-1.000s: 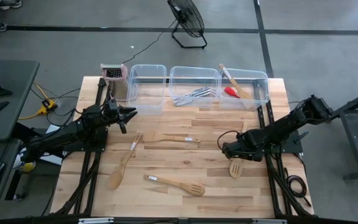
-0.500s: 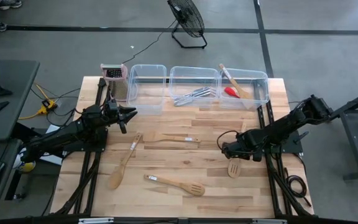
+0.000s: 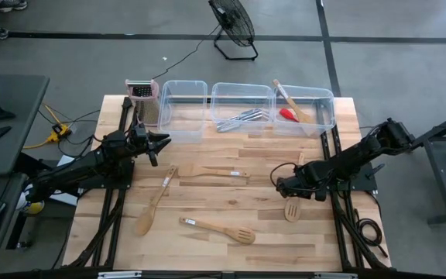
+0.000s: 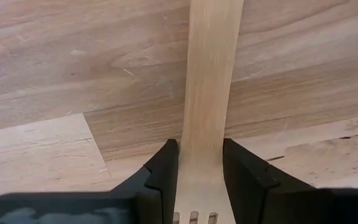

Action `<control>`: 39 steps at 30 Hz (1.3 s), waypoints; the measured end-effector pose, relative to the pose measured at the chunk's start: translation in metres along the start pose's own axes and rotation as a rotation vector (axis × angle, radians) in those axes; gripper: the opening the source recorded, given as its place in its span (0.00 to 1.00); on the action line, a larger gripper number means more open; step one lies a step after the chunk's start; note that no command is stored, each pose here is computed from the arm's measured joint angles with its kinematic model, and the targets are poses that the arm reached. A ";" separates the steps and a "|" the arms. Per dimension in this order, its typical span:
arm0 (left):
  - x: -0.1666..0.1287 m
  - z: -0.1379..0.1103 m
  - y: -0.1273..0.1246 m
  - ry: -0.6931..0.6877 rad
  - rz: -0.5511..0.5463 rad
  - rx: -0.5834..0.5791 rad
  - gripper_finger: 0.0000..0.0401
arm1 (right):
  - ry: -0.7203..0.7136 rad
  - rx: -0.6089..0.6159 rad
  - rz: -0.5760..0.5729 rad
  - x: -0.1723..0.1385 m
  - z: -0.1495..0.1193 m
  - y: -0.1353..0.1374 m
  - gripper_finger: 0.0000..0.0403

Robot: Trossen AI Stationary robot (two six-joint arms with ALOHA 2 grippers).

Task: Pick & Place Kitchen Items
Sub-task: Put the brown slotted serving spoon into the left transparent container

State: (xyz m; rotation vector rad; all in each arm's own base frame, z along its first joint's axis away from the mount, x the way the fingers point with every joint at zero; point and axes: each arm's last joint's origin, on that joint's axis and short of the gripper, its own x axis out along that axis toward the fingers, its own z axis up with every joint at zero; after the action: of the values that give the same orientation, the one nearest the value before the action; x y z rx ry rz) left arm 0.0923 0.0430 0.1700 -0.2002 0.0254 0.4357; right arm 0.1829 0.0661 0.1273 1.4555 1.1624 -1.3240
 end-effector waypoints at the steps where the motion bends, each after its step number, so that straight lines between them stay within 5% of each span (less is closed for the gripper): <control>1: 0.000 0.000 0.000 0.000 0.000 0.000 0.25 | 0.001 -0.006 0.000 0.000 0.000 0.000 0.25; 16: 0.000 0.000 0.000 0.000 0.000 0.000 0.25 | 0.014 -0.112 0.047 -0.008 -0.007 0.010 0.24; 39: 0.000 0.000 0.000 0.000 0.000 0.000 0.25 | 0.214 -0.596 0.447 -0.024 -0.033 0.044 0.24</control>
State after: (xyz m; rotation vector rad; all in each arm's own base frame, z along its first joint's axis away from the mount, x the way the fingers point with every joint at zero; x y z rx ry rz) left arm 0.0923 0.0430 0.1700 -0.2002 0.0251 0.4356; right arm 0.2327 0.0858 0.1545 1.3144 1.1471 -0.4661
